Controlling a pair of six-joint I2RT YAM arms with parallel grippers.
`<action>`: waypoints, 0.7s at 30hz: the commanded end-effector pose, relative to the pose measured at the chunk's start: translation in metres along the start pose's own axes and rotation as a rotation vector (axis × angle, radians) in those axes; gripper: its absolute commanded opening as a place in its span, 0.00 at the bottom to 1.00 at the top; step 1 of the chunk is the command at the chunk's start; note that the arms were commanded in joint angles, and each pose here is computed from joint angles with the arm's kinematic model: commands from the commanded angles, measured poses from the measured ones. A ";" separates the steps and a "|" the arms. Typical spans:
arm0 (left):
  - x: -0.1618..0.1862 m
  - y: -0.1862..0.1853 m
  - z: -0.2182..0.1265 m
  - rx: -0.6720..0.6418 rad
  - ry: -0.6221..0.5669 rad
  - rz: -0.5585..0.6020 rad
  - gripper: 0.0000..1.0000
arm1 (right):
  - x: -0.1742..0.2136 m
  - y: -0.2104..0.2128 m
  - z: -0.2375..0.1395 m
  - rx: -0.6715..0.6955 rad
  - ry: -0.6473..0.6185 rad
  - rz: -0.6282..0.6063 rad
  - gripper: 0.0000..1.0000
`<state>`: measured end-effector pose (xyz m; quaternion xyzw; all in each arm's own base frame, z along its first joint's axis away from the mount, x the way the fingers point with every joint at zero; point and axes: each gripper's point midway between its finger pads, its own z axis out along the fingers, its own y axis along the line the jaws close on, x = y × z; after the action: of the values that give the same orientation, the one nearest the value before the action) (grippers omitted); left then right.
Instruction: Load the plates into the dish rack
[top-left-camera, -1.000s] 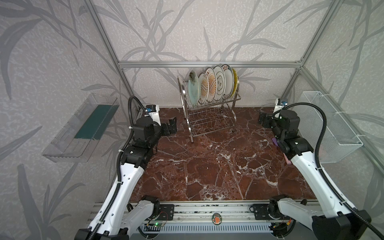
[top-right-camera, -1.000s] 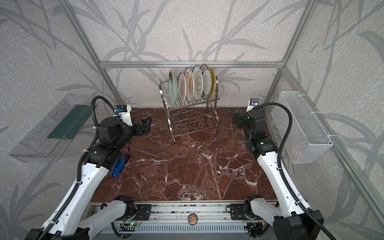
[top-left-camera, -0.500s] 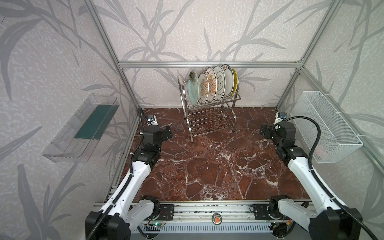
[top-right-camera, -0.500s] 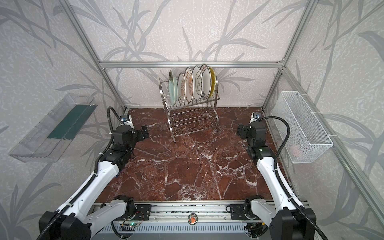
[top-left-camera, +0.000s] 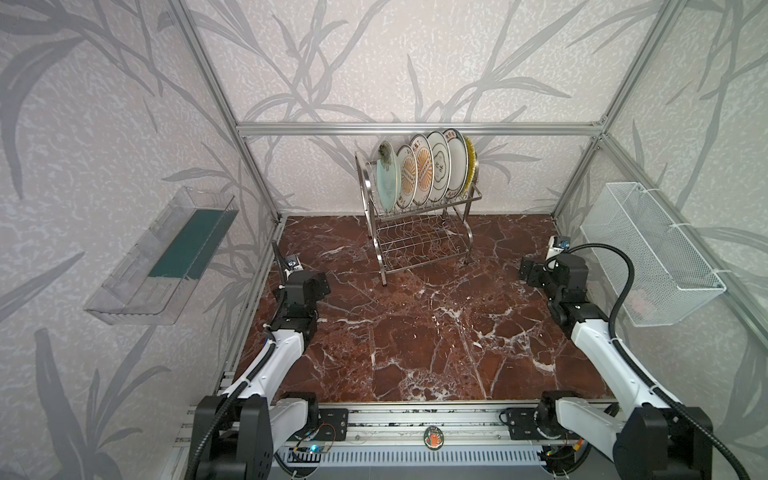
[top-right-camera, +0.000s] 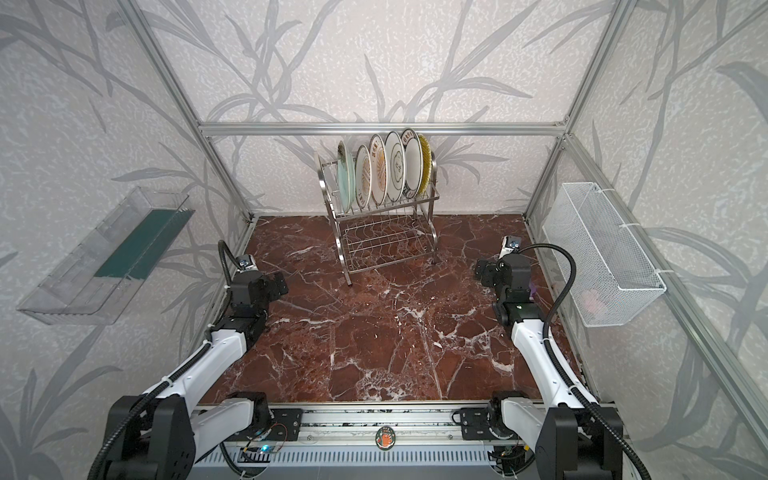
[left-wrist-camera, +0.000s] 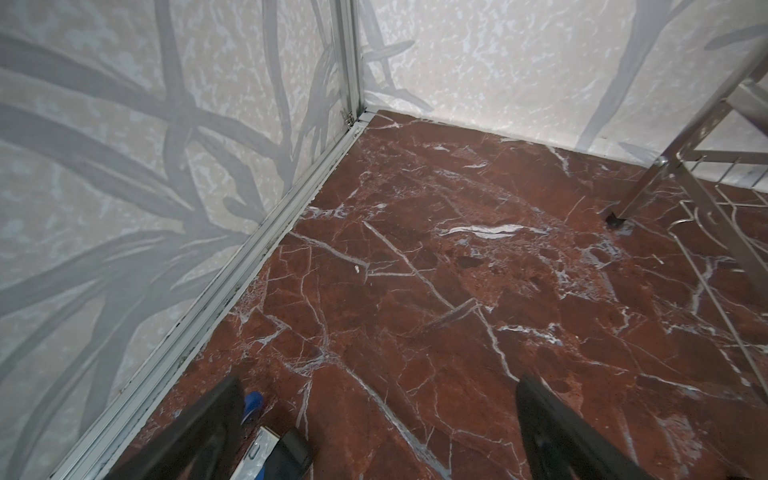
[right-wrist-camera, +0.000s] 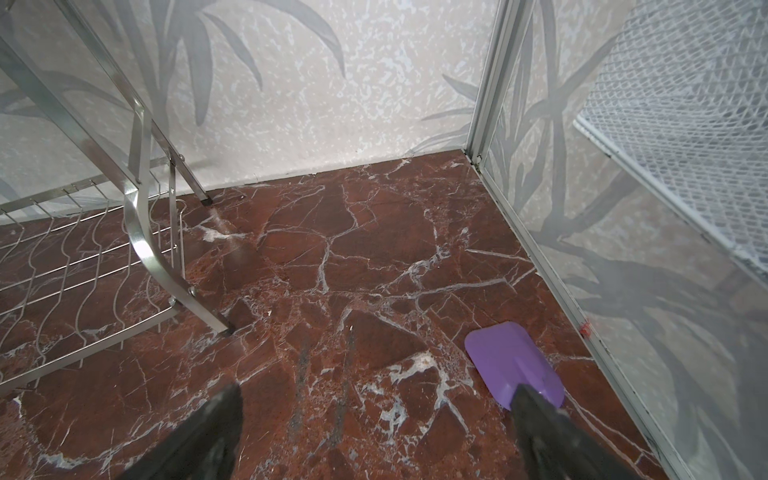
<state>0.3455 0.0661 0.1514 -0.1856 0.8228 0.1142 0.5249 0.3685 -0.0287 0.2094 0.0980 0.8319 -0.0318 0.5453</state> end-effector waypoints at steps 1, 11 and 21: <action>-0.009 -0.001 0.006 0.031 -0.065 -0.035 0.99 | 0.000 -0.003 0.002 0.003 -0.025 -0.008 0.99; 0.010 -0.002 0.029 0.094 -0.124 -0.014 0.99 | 0.004 -0.014 0.001 0.035 -0.049 0.003 0.99; 0.019 -0.029 0.040 0.288 -0.134 -0.007 0.99 | 0.008 -0.016 0.005 0.030 -0.048 -0.011 0.99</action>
<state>0.3717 0.0627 0.1031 -0.1399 0.8077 0.0376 0.5716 0.3644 -0.0441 0.1933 0.1069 0.8281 -0.0488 0.5482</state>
